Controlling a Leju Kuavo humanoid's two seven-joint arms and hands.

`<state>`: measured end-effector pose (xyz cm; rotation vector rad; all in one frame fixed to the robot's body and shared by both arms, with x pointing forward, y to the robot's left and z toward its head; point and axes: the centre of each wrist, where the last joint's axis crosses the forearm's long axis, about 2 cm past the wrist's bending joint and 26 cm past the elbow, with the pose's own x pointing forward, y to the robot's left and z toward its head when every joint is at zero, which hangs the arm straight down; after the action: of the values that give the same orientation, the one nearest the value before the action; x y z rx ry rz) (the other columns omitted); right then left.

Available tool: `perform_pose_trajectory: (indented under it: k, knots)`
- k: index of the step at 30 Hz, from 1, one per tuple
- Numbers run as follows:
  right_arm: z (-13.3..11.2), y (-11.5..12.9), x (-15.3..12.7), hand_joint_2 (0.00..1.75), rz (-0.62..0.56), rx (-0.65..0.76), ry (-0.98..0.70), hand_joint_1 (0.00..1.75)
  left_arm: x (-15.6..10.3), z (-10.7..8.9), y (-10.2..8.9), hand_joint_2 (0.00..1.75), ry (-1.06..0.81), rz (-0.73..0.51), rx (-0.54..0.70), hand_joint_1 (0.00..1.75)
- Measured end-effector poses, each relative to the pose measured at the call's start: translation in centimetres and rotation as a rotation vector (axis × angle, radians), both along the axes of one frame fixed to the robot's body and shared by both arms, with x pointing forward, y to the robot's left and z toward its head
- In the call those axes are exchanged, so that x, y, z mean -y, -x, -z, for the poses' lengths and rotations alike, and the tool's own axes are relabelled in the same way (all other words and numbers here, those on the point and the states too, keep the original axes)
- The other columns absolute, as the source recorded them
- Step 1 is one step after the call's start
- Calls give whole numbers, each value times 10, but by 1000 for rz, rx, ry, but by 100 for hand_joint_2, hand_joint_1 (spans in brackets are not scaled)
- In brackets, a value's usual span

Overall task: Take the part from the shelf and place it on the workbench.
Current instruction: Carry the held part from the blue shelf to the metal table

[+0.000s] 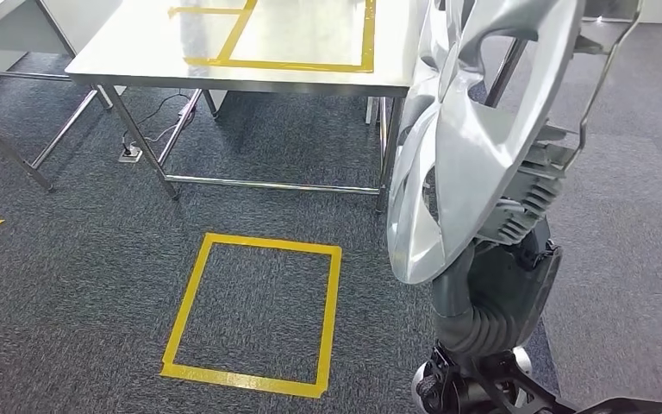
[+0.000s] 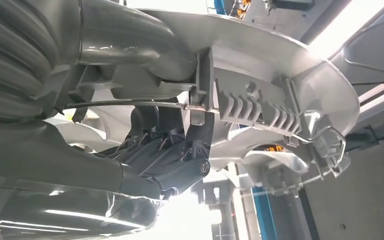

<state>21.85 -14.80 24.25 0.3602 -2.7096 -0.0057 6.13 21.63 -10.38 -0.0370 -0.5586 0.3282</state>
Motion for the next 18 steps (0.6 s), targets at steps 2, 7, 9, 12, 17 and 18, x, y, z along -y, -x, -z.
perform_pose_trajectory:
  k: [2, 7, 9, 12, 17, 18]
  knots:
    - [0, 1, 0, 175, 0, -1, -2, 175, 0, 0, 0, 175, 2, -1, 0, 0]
    - [3, 3, 0, 175, 9, -13, -4, 175, 0, 0, 0, 175, 9, -6, 2, 0]
    - [3, 3, 0, 175, 10, -14, -5, 175, 0, 0, 1, 175, 9, -8, 1, 0]
    - [3, 4, 0, 175, 10, -13, -6, 175, -1, 0, -2, 175, 9, -9, 7, 0]
    - [2, 5, 1, 175, 21, -9, -5, 175, -2, 0, -1, 175, 8, -11, 9, 0]
    - [2, 6, 2, 175, 34, -5, -2, 175, -1, 0, -1, 175, 9, -10, 10, 0]
